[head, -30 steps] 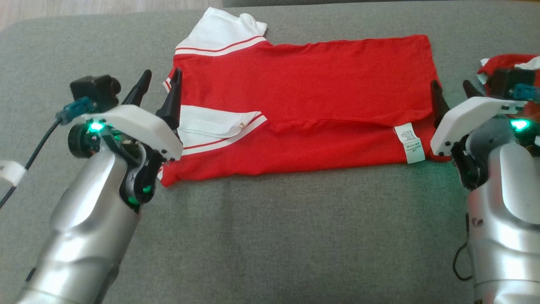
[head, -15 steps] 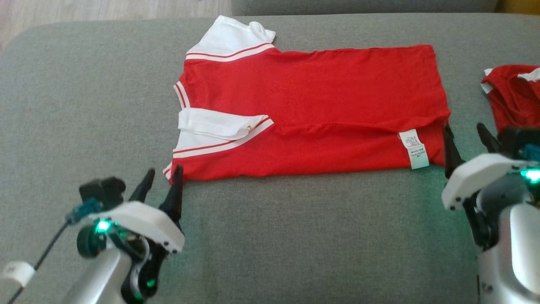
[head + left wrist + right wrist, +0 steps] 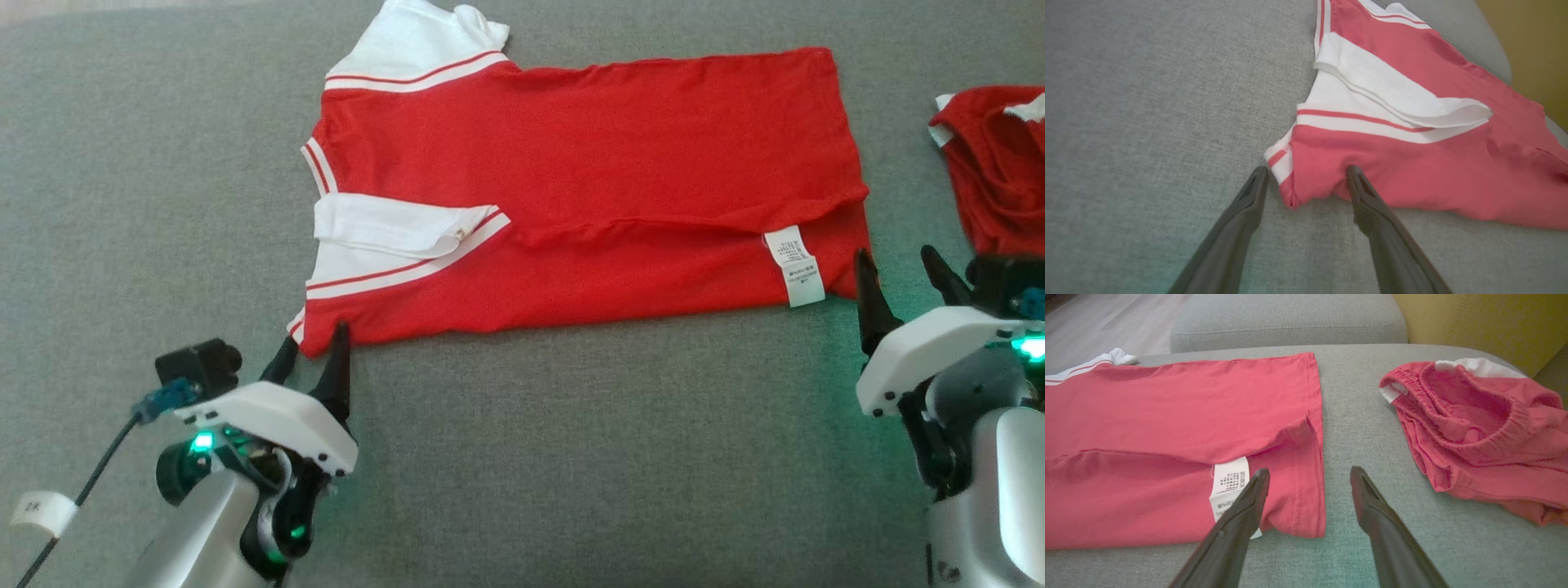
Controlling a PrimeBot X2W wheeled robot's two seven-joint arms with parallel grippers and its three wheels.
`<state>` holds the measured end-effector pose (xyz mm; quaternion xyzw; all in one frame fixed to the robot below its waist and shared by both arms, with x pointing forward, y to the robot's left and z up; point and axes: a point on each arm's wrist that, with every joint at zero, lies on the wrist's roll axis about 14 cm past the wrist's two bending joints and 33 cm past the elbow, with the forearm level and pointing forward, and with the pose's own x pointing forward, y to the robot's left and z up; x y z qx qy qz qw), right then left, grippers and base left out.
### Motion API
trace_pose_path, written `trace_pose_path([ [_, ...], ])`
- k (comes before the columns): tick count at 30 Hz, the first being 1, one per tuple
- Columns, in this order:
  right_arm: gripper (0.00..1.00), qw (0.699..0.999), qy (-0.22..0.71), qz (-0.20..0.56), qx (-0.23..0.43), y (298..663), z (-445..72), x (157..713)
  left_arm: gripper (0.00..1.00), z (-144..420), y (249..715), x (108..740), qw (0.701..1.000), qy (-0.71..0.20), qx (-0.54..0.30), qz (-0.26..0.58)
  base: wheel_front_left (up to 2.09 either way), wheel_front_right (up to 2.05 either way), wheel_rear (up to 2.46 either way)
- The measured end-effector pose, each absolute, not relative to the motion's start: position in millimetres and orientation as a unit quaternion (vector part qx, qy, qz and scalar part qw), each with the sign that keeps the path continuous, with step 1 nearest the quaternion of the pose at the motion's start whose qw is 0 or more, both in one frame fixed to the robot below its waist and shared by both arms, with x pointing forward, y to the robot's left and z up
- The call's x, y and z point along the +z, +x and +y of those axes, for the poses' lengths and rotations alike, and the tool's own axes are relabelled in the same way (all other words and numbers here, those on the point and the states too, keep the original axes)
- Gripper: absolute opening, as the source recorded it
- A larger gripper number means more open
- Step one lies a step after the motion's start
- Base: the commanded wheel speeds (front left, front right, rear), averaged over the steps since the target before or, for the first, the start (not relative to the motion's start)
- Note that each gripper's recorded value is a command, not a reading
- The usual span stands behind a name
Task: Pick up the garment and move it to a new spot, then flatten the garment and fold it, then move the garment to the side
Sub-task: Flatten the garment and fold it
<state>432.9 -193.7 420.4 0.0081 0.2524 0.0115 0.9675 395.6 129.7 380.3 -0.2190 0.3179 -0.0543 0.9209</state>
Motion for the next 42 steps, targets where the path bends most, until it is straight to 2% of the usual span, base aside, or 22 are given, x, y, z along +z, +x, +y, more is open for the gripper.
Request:
trace_pose_path([
  [5, 1.0, 0.96, 0.013, 0.28, 0.008, 430, -196, 403, 1.0, 128, 405, 375, 0.917, -0.227, -0.057, 0.322, 0.0, 0.0, 0.0],
  [6, 1.0, 0.958, 0.015, 0.285, 0.008, 431, -196, 399, 0.8, 127, 406, 375, 0.917, -0.227, -0.058, 0.322, 0.0, 0.0, 0.0],
  [7, 1.0, 0.957, 0.016, 0.29, 0.007, 431, -195, 396, 0.53, 127, 407, 375, 0.917, -0.228, -0.059, 0.321, 0.0, 0.0, 0.0],
  [8, 1.0, 0.956, 0.018, 0.294, 0.007, 432, -196, 394, 0.39, 127, 409, 375, 0.918, -0.228, -0.06, 0.317, 0.0, 0.0, 0.0],
  [9, 1.0, 0.954, 0.018, 0.299, 0.006, 433, -195, 391, 0.38, 127, 410, 376, 0.919, -0.229, -0.063, 0.314, 0.0, 0.0, 0.0],
  [10, 1.0, 0.952, 0.017, 0.304, 0.006, 433, -196, 388, 0.42, 126, 410, 377, 0.919, -0.232, -0.065, 0.312, 0.0, 0.0, 0.0],
  [11, 1.0, 0.951, 0.016, 0.308, 0.007, 434, -195, 386, 0.43, 126, 409, 376, 0.919, -0.233, -0.062, 0.311, 0.0, 0.0, 0.0],
  [14, 1.0, 0.946, 0.025, 0.323, 0.011, 434, -190, 379, 0.26, 125, 408, 379, 0.922, -0.236, -0.062, 0.301, 0.0, 0.0, 0.0],
  [17, 1.0, 0.941, 0.027, 0.338, 0.012, 431, -188, 371, 0.0, 127, 408, 385, 0.926, -0.237, -0.065, 0.287, 0.0, 0.0, 0.0],
  [18, 0.87, 0.939, 0.028, 0.341, 0.012, 430, -188, 369, 0.0, 128, 408, 388, 0.928, -0.234, -0.066, 0.282, 0.0, 0.0, 0.0],
  [19, 0.49, 0.939, 0.031, 0.343, 0.013, 430, -187, 369, 0.0, 128, 409, 391, 0.93, -0.234, -0.067, 0.275, 0.0, 0.0, 0.0],
  [20, 0.34, 0.939, 0.032, 0.343, 0.014, 431, -186, 370, 0.0, 129, 410, 396, 0.932, -0.235, -0.068, 0.268, 0.0, 0.0, 0.0],
  [21, 0.28, 0.939, 0.036, 0.342, 0.016, 431, -184, 371, 0.0, 129, 410, 400, 0.934, -0.235, -0.069, 0.261, 0.0, 0.0, 0.0],
  [24, 0.01, 0.94, 0.056, 0.337, 0.017, 429, -181, 375, 0.0, 128, 412, 415, 0.94, -0.233, -0.077, 0.239, 0.0, 0.0, 0.0],
  [30, 0.0, 0.955, 0.07, 0.287, 0.012, 433, -185, 404, 0.0, 123, 411, 451, 0.95, -0.225, -0.102, 0.193, 0.0, 0.0, 0.0],
  [35, 0.0, 0.974, 0.079, 0.213, 0.008, 434, -192, 452, 0.0, 125, 393, 480, 0.957, -0.211, -0.12, 0.16, 0.0, 0.0, 0.0],
  [39, 0.0, 0.972, 0.071, 0.224, 0.003, 410, -199, 455, 0.0, 126, 373, 491, 0.957, -0.2, -0.129, 0.164, 0.0, 0.0, 0.0],
  [42, 0.0, 0.963, 0.063, 0.26, 0.002, 382, -201, 438, 0.0, 126, 352, 479, 0.952, -0.193, -0.13, 0.199, 0.0, 0.0, 0.0],
])
